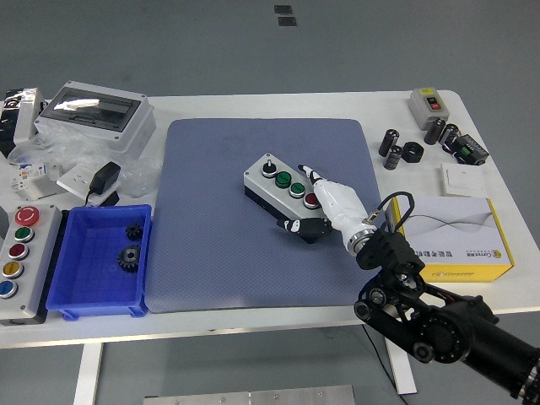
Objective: Pick up the button,place it on the desk,press the button,press the button
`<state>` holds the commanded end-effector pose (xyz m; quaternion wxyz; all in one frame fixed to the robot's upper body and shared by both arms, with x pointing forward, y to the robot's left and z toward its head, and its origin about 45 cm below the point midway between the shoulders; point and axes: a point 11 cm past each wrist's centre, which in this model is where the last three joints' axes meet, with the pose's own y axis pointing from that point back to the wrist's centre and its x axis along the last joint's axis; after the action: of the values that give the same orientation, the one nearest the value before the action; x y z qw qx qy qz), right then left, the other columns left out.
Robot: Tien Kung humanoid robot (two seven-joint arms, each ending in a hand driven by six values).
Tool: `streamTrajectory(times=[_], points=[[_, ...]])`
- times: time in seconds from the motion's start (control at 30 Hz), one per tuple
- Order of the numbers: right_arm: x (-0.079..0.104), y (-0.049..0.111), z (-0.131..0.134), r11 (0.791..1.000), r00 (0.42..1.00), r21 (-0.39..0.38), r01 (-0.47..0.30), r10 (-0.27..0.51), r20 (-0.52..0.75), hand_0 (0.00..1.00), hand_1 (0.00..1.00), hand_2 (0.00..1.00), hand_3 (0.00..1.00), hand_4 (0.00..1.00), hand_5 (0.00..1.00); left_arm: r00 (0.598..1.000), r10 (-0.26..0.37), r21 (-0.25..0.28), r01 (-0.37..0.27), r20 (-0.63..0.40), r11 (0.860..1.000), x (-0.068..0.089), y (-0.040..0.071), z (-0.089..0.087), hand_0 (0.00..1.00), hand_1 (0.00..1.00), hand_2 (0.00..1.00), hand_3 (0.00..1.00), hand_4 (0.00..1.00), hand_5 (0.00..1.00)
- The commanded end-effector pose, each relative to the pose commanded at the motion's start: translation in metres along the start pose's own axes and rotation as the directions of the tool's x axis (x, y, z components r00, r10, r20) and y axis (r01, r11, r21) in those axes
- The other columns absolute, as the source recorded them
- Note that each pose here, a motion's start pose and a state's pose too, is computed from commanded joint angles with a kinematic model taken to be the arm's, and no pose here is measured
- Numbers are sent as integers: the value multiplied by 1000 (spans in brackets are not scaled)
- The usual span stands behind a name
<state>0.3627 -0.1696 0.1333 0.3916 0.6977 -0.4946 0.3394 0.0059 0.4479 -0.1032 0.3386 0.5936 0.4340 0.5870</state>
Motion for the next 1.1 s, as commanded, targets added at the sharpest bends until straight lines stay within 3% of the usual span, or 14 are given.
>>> streamTrajectory(times=[0.3, 0.33, 0.5, 0.53, 0.7, 0.73, 0.87, 0.9, 1.1], points=[[-5, 0, 4, 1000, 1000, -9, 2, -2, -19, 316, 486, 661, 972, 933, 326, 1000, -2, -6, 2, 2, 1000, -1, 0, 1, 627, 621, 557, 605, 680, 199], [-6, 0, 4, 1000, 1000, -10, 1, -1, -23, 222, 386, 512, 864, 718, 157, 1000, -3, -7, 3, 2, 1000, -1, 0, 1, 627, 621, 557, 606, 681, 200], [-6, 1, 4, 1000, 999, -10, -13, 12, -53, 222, 386, 512, 864, 718, 157, 1000, -4, -14, 4, 3, 1000, -1, 0, 2, 627, 621, 557, 606, 681, 200], [-6, 1, 4, 1000, 998, -9, -15, 14, -58, 195, 342, 455, 818, 530, 169, 1000, -4, -16, 4, 3, 1000, -1, 0, 2, 629, 621, 557, 602, 681, 198], [-5, 3, 1, 999, 996, 6, -37, 37, -79, 195, 342, 455, 818, 530, 169, 1000, -6, -20, 6, 3, 1000, -2, 0, 3, 629, 621, 557, 602, 681, 198], [-5, 3, 1, 999, 996, 11, -43, 44, -79, 169, 328, 430, 744, 376, 67, 1000, -6, -21, 6, 3, 1000, -2, 0, 3, 628, 621, 556, 603, 680, 194], [-2, 3, -1, 998, 995, 25, -62, 63, -71, 169, 328, 430, 744, 376, 67, 1000, -7, -21, 7, 2, 1000, -2, 0, 3, 628, 621, 556, 603, 680, 194], [0, 3, -2, 997, 995, 32, -67, 69, -66, 139, 285, 395, 523, 32, 2, 1000, -8, -22, 8, 2, 1000, -2, 0, 3, 628, 621, 557, 604, 680, 189], [15, 8, -9, 990, 998, 125, -66, 68, -11, 139, 285, 395, 523, 32, 2, 1000, -11, -25, 11, 0, 1000, -4, 0, 3, 628, 621, 557, 604, 680, 189]])
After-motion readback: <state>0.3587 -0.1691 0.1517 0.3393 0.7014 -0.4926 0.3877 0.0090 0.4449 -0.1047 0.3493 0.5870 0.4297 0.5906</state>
